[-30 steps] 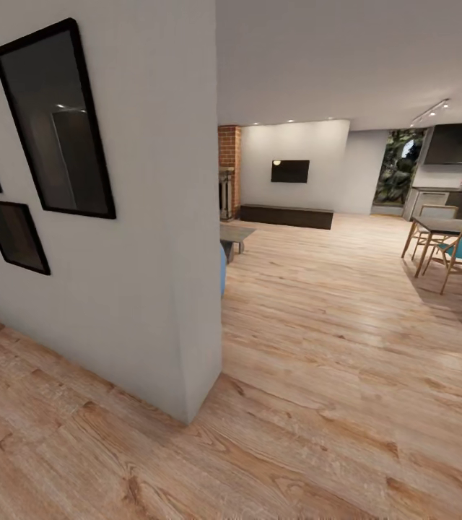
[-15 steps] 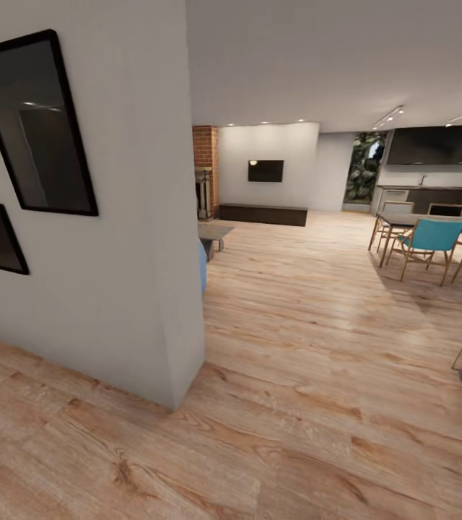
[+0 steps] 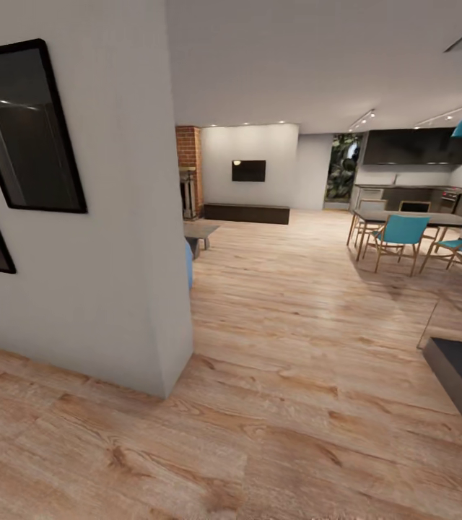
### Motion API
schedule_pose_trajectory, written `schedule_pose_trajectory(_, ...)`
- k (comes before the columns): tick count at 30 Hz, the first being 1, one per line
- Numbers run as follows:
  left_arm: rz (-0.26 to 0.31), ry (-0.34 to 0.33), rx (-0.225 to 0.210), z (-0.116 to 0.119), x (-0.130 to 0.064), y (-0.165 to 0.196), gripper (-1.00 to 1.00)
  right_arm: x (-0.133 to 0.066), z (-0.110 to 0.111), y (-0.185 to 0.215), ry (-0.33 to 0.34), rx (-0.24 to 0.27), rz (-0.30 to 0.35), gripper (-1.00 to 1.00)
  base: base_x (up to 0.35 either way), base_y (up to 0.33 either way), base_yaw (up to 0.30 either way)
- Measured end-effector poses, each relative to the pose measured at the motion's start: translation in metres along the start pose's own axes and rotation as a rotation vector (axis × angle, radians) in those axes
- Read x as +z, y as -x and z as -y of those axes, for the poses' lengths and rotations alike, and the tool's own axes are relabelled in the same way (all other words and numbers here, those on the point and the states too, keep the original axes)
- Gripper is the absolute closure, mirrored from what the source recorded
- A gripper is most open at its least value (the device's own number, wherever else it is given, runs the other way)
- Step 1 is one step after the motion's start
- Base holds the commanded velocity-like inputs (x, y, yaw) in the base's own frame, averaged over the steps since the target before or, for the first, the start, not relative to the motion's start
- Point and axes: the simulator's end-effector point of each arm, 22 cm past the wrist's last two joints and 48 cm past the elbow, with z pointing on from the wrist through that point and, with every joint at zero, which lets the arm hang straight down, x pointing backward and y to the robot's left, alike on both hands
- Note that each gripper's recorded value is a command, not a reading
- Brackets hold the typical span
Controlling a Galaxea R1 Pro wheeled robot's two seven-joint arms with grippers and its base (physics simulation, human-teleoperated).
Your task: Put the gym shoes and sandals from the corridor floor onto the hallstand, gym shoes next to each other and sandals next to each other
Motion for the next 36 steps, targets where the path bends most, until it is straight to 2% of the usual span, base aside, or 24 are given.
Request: schedule_pose_trajectory(36,0.001,0.007,-0.007,-0.0034,0.0,0.0003,-1.0,0.0,0.0018,0.0004,-0.003,0.0,0.001,-1.0,-0.003,0.0,-0.274)
